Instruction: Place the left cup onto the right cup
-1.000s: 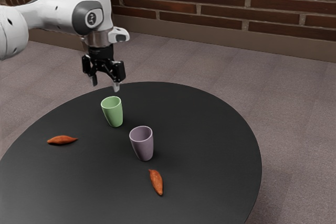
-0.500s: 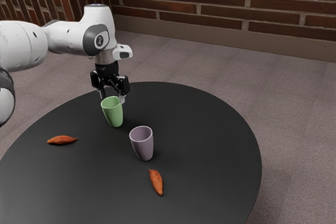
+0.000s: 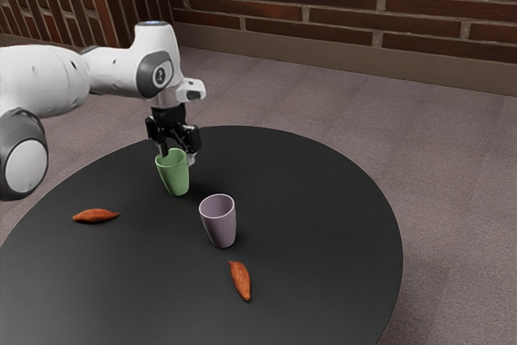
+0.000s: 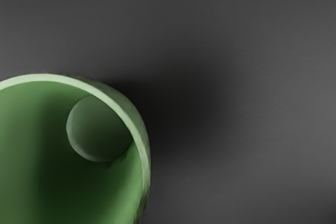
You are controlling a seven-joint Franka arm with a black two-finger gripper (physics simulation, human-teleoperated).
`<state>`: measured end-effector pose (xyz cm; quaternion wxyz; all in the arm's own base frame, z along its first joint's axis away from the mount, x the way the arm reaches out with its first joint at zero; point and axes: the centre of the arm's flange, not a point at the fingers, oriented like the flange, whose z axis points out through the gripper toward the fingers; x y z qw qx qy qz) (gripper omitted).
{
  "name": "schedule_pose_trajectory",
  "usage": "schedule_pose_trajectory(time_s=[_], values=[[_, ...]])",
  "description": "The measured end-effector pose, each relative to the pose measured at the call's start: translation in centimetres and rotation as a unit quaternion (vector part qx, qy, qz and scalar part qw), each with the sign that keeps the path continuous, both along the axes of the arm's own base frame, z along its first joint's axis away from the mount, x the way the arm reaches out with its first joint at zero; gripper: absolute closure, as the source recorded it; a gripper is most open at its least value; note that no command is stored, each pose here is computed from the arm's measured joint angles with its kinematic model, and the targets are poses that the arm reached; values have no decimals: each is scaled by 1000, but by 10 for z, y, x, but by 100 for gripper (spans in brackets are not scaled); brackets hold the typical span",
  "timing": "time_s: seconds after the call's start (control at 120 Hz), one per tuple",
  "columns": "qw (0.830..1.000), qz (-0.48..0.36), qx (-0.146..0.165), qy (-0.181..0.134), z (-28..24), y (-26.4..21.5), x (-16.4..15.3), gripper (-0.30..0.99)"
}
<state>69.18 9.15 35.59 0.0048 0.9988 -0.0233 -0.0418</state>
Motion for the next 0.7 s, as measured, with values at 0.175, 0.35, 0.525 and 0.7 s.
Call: schedule_pose_trajectory(time_s=[0.175,0.35,0.525,0.7], values=[[1000,-11,0,1,-14,6,7,9],[1000,-18,-5,6,-28,10,10,9],[1000,-26,-8,9,-39,10,11,10],[999,-33,-8,6,-42,10,16,17]])
